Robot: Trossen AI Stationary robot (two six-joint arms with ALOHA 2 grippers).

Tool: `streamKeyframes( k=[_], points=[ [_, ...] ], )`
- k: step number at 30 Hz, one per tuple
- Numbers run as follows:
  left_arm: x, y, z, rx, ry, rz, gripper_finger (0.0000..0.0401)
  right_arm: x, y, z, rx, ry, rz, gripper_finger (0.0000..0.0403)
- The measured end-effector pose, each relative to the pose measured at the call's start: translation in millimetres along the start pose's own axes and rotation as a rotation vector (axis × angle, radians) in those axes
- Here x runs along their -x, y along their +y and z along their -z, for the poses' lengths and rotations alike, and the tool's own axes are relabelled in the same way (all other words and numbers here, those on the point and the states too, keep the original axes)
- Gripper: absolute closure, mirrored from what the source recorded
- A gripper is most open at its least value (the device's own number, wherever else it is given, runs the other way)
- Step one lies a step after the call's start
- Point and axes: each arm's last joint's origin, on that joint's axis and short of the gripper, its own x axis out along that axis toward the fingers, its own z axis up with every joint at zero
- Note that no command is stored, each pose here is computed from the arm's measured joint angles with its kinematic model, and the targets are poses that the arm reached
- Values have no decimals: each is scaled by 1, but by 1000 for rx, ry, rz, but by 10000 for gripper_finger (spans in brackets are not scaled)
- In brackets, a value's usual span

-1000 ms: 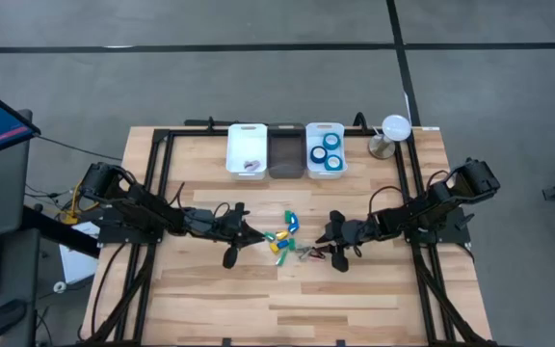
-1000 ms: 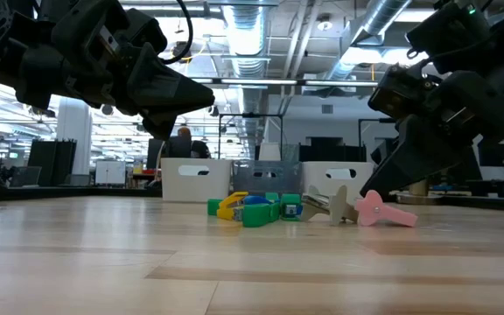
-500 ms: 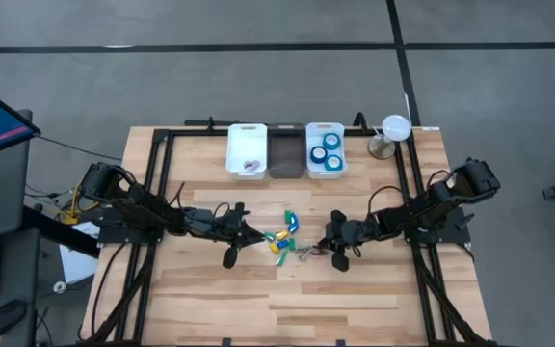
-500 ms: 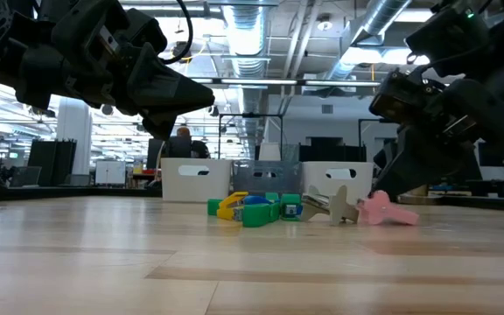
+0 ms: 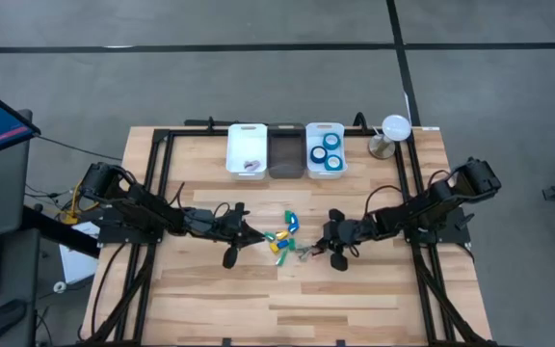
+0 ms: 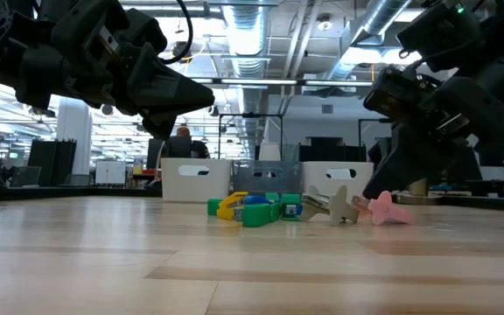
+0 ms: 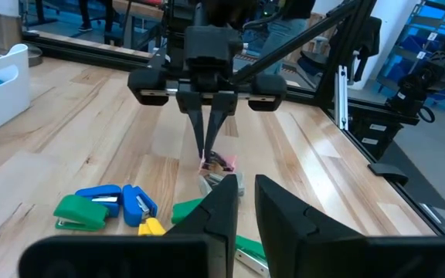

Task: Pick and place Stapler, Stapler remover, tape
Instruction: Put the pink stapler remover into the left white bin

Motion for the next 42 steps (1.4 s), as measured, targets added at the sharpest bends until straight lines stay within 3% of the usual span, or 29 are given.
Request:
streamKeyframes(
  k=[10, 21, 28, 37, 42],
  points=[
    [0, 0, 0, 1, -1, 1, 362, 20, 5, -32, 103, -80, 7, 402],
    [-5, -3, -11, 5, -73, 17, 362, 55, 2, -86, 212, -404, 190, 403],
    [-18, -12, -32, -143, -155, 56, 362, 68, -6, -121, 192, -638, 221, 403],
    [-30, -13, -54, -309, -239, 32, 361, 72, -3, -135, 219, -673, 110, 403],
    [-35, -8, -64, -363, -268, -1, 337, 73, 2, -134, 225, -675, 94, 403]
  ],
)
